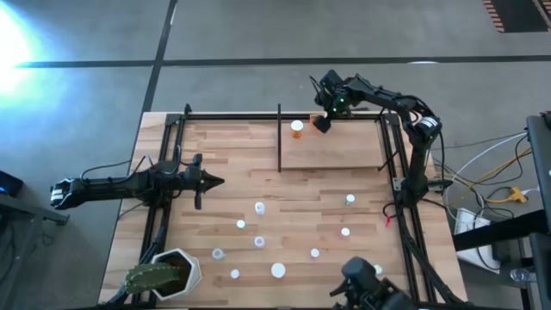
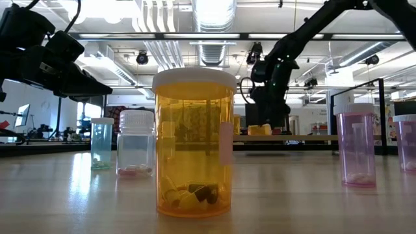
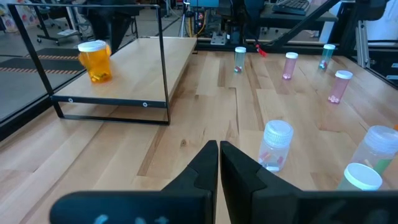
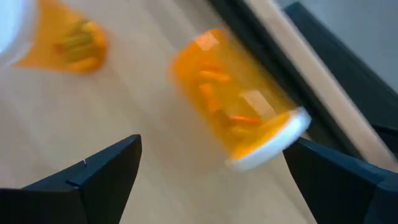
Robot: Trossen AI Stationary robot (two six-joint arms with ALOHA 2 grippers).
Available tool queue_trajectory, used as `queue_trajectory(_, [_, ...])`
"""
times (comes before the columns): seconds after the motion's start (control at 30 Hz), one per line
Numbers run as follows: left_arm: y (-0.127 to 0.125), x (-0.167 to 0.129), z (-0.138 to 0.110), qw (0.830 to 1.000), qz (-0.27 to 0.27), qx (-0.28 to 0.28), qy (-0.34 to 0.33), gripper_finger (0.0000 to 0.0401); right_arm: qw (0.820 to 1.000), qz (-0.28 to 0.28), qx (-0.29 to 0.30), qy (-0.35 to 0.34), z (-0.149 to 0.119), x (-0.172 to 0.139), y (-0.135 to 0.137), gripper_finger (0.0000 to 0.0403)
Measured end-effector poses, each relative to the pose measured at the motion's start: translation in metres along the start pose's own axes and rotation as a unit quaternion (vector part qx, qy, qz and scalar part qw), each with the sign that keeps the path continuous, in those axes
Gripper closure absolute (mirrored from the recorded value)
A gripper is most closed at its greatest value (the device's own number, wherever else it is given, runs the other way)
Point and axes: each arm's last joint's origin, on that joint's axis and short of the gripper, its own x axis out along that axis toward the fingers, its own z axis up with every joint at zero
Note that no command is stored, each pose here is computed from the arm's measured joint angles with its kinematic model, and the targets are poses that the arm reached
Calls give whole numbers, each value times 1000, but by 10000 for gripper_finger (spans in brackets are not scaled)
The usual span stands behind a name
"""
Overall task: Pick and place medicine bottles onto shelf by color
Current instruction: Put the top blue pill bottle on the shelf
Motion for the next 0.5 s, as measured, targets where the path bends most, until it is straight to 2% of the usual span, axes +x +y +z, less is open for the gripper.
queue_trajectory(0.27, [0, 0, 0, 1000, 0, 0, 0, 401, 997, 23, -70, 17, -4, -2, 10, 23])
queue_trajectory(0.5, [0, 0, 0, 1000, 0, 0, 0, 401, 996, 21, -91, 13, -3, -3, 14, 23])
